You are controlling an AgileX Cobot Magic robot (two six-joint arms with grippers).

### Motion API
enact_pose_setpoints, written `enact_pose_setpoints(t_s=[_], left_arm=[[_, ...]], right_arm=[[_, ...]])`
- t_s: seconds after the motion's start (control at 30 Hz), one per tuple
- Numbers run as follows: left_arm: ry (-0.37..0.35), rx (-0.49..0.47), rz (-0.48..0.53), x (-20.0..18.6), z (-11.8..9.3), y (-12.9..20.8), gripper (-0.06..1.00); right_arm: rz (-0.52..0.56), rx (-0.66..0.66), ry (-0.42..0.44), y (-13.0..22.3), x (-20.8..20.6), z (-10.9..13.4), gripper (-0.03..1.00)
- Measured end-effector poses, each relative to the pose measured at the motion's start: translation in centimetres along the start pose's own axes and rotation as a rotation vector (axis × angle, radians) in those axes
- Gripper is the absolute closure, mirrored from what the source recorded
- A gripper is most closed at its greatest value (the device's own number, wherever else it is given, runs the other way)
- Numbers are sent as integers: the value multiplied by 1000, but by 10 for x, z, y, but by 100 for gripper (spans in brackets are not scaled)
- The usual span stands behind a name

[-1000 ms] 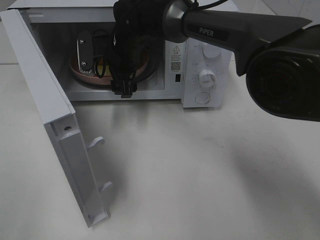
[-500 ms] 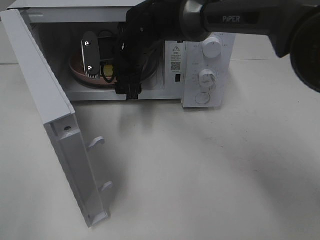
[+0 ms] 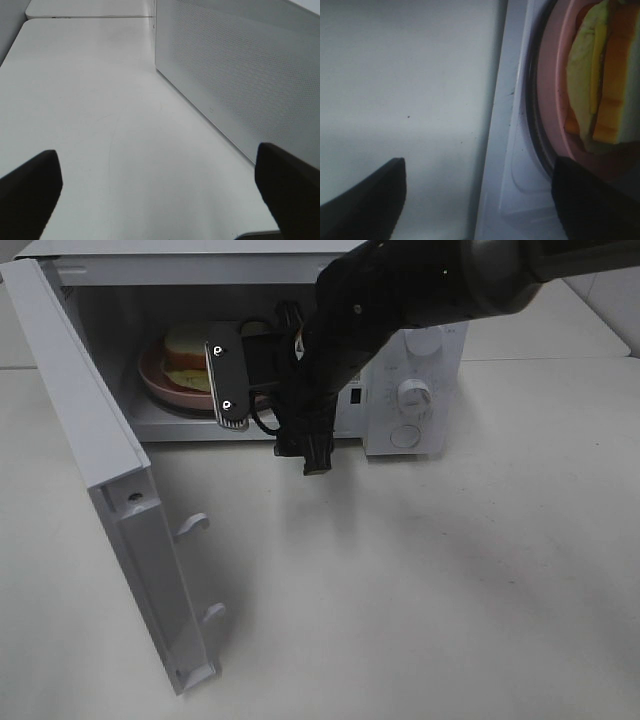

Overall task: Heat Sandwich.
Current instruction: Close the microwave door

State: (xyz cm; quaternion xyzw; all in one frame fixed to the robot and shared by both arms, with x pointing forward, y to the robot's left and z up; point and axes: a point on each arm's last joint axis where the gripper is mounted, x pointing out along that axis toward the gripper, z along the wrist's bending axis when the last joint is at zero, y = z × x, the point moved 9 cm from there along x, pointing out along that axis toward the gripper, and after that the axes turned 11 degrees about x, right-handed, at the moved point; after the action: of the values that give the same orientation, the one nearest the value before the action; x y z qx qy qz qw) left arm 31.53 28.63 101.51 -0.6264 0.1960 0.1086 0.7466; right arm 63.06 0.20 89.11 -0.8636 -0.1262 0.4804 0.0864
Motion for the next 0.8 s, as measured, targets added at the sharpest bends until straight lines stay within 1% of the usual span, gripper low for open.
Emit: enact_pose_setpoints(t_s=[0.07, 0.17, 0.2, 0.37, 0.4, 0.47, 0.5, 0.57, 0.63, 0.67, 0.7, 0.8], left_arm=[[0, 0, 0, 0, 0, 0, -5], [0, 0, 0, 0, 0, 0, -5], [0, 0, 0, 0, 0, 0, -5], [0, 0, 0, 0, 0, 0, -5], [0, 0, 0, 0, 0, 0, -5], [0, 0, 0, 0, 0, 0, -5], [0, 0, 0, 0, 0, 0, -5], [0, 0, 0, 0, 0, 0, -5], [0, 0, 0, 0, 0, 0, -5], [0, 0, 0, 0, 0, 0, -5], [0, 0, 0, 0, 0, 0, -5], [0, 0, 0, 0, 0, 0, -5]], right_arm=[[1, 4, -3, 2, -5, 3, 20], [-8, 44, 6, 7, -25, 8, 20], [-10, 79, 7, 11, -35, 12, 20], [-13, 142, 10, 16, -50, 17, 20], [-14, 186, 11, 20, -59, 21, 20], [-14, 232, 11, 24, -68, 26, 20], [-14, 283, 10, 29, -78, 32, 20], [-14, 305, 10, 31, -81, 34, 20], [-13, 368, 8, 36, -90, 41, 20], [-12, 429, 6, 42, -98, 47, 20], [-12, 429, 6, 42, -98, 47, 20], [-3, 531, 0, 51, -111, 59, 20]])
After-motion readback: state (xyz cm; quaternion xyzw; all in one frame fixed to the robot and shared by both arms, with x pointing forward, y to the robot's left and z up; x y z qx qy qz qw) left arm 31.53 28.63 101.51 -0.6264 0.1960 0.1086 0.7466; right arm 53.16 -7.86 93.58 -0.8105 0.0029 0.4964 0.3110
